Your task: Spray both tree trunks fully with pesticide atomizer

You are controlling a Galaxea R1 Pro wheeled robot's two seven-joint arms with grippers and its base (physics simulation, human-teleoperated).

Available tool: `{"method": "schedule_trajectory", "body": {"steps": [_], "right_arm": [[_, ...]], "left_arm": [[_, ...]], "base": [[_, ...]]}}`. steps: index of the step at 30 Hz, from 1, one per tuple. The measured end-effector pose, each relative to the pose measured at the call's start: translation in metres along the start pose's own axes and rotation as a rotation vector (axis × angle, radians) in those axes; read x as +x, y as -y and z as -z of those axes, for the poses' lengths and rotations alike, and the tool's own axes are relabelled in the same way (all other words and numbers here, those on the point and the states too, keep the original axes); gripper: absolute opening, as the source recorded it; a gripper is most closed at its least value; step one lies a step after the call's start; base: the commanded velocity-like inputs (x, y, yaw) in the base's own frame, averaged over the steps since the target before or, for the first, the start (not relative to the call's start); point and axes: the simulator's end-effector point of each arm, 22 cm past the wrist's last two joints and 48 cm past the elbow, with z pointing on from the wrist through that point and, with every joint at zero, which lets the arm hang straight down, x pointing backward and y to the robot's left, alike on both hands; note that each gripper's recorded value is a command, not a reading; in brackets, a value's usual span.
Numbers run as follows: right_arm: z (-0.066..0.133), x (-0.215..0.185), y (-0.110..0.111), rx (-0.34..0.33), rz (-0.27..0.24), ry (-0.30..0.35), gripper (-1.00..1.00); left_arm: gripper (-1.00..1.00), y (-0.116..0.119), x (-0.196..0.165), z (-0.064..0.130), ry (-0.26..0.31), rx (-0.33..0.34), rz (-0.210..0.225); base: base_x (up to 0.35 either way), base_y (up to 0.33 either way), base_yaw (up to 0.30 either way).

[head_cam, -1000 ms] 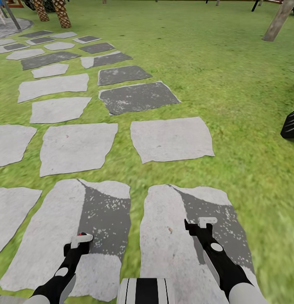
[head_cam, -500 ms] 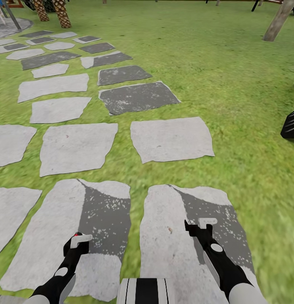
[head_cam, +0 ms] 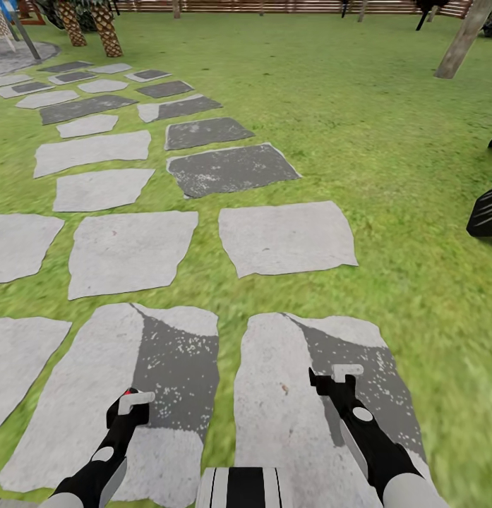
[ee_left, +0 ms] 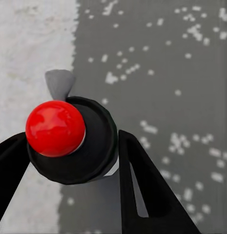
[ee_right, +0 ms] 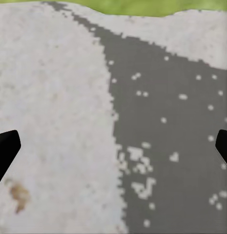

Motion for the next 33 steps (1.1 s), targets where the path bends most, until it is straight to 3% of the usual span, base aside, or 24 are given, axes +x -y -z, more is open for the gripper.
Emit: {"method": "schedule_trajectory", "body": {"steps": [15, 29, 33], "right_arm": [[0.008, -0.026, 0.0, 0.0, 0.0, 0.044, 1.0], [0.022, -0.075, 0.001, -0.002, 0.0, 0.132, 1.0], [0.029, -0.083, 0.02, 0.018, 0.027, 0.148, 1.0]], "left_arm": [[-1.0, -0.001, -0.023, 0.004, 0.039, -0.001, 0.007], [-1.0, -0.009, -0.048, 0.014, 0.068, -0.01, 0.012], [-1.0, -0.011, -0.054, 0.018, 0.076, -0.014, 0.015]], "base": [[0.0, 0.0, 0.0], [0.0, 0.0, -0.026], [0.0, 0.0, -0.08]]}}
